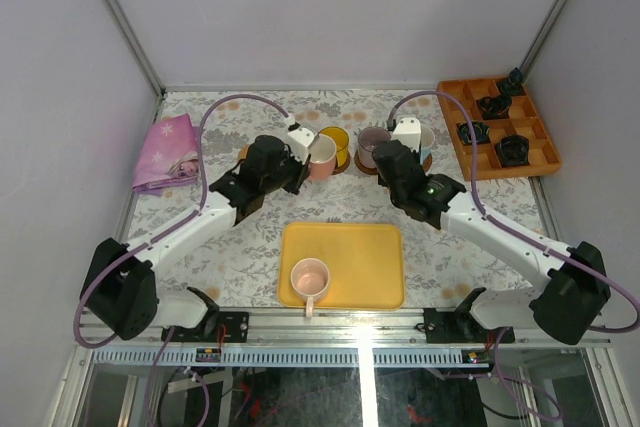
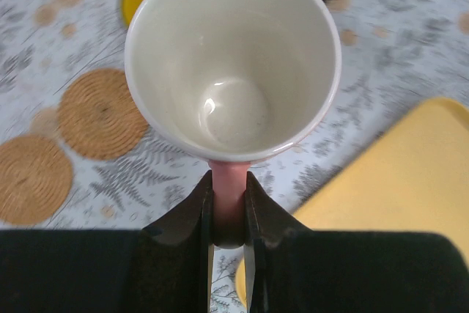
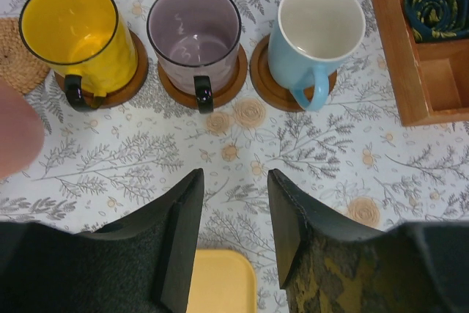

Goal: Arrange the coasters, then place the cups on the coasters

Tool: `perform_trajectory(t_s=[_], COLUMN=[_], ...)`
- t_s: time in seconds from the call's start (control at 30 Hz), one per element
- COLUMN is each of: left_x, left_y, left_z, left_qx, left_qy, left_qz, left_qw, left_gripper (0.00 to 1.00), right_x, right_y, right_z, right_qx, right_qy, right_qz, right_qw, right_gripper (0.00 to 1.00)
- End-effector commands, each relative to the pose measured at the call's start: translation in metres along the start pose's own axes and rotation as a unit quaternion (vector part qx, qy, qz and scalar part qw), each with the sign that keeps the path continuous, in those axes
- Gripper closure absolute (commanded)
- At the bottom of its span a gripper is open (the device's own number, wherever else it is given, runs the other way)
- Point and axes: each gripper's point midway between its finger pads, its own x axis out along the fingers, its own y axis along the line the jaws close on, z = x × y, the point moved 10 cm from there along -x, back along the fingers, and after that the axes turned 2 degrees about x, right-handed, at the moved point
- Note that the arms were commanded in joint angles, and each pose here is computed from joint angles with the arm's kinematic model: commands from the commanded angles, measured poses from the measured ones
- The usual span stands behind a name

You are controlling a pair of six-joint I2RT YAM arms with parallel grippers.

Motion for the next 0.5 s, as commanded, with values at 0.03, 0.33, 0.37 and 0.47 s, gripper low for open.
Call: perform_trajectory(t_s=[0.03,0.33,0.37,0.47], left_x=[0.009,0.035,0.039,0.051], left_y=[0.035,0.077,0.080,0.087], left_z=[0.042,0.040,0.038,0.032], left_qx=[-0.078,-0.205,-0.211,-0.229], left_qy=[-0.099,-0.097,-0.095,-0.093], left_qz=[0.201,0.319,0.326,0.340], left_qw=[0.972,0.920,0.916,0.907], left_gripper=[1.00,1.00,1.00,1.00], right_x=[0.010,0.021,0.021,0.024], right_y=[0.006,0.003,0.003,0.002], right_z=[0.031,0.034,0.034,0.032], right_qx=[0.027,0.021,0.020,0.020], right_qy=[-0.034,-0.024,-0.024,-0.020], right_qz=[0.030,0.036,0.036,0.036], right_qw=[0.999,0.999,0.999,0.999], right_gripper=[0.53,0.54,0.54,0.54])
